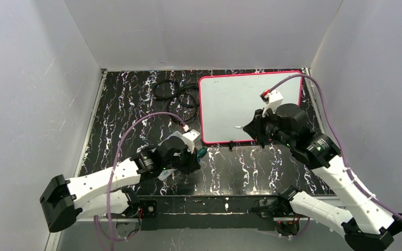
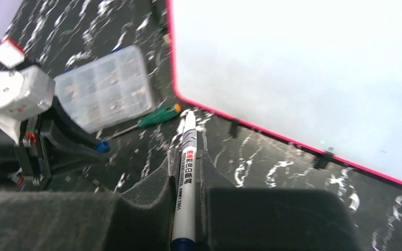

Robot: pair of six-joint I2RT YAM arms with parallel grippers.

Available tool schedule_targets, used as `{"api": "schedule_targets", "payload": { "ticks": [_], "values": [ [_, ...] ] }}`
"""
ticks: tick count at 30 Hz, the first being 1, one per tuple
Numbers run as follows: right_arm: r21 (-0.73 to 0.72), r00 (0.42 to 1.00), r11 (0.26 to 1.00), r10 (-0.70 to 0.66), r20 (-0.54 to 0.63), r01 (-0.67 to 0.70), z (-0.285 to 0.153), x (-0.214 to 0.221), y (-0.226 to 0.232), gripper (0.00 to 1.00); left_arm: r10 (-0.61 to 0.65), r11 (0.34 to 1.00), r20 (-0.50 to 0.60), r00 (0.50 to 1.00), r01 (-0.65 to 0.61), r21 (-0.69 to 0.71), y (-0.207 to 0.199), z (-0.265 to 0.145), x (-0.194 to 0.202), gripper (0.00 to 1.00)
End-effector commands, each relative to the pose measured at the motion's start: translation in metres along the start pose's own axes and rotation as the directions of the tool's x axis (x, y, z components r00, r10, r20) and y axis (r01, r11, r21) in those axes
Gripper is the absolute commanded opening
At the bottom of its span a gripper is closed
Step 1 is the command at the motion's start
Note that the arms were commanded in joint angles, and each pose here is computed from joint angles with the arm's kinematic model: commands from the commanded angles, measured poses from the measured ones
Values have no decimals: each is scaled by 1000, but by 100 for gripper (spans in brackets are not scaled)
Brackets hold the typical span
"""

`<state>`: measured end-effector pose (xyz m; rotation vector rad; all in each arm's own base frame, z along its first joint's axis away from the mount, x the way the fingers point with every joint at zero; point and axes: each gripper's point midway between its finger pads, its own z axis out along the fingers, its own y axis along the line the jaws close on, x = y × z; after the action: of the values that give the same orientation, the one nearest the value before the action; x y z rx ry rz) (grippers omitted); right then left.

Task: Write a sentence on the whiteboard
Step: Place the pen cap at the center of the board.

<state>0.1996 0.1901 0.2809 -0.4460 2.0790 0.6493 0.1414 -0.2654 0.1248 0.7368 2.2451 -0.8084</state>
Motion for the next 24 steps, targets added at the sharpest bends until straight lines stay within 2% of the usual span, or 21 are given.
{"api": "schedule_targets", "payload": {
  "ticks": [1, 8, 17, 20, 24],
  "values": [
    [239, 979, 968, 32, 200, -80, -15, -33, -42, 1, -98, 988, 74, 992, 106, -111, 10, 27, -14, 0],
    [262, 969, 960, 33, 246, -99, -21, -28, -50, 1, -50, 981, -63, 997, 37, -188, 6, 65, 11, 0],
    [280, 967, 954, 36, 252, -108, -23, -20, -56, 1, -43, 957, -168, 985, -8, -291, 12, 88, 34, 0],
    [282, 968, 953, 37, 249, -109, -20, -18, -57, 1, -43, 946, -191, 981, -21, -322, 15, 90, 36, 8],
    [277, 966, 954, 39, 255, -111, -17, -17, -57, 1, -42, 945, -197, 979, -25, -327, 14, 90, 37, 25]
  ]
}}
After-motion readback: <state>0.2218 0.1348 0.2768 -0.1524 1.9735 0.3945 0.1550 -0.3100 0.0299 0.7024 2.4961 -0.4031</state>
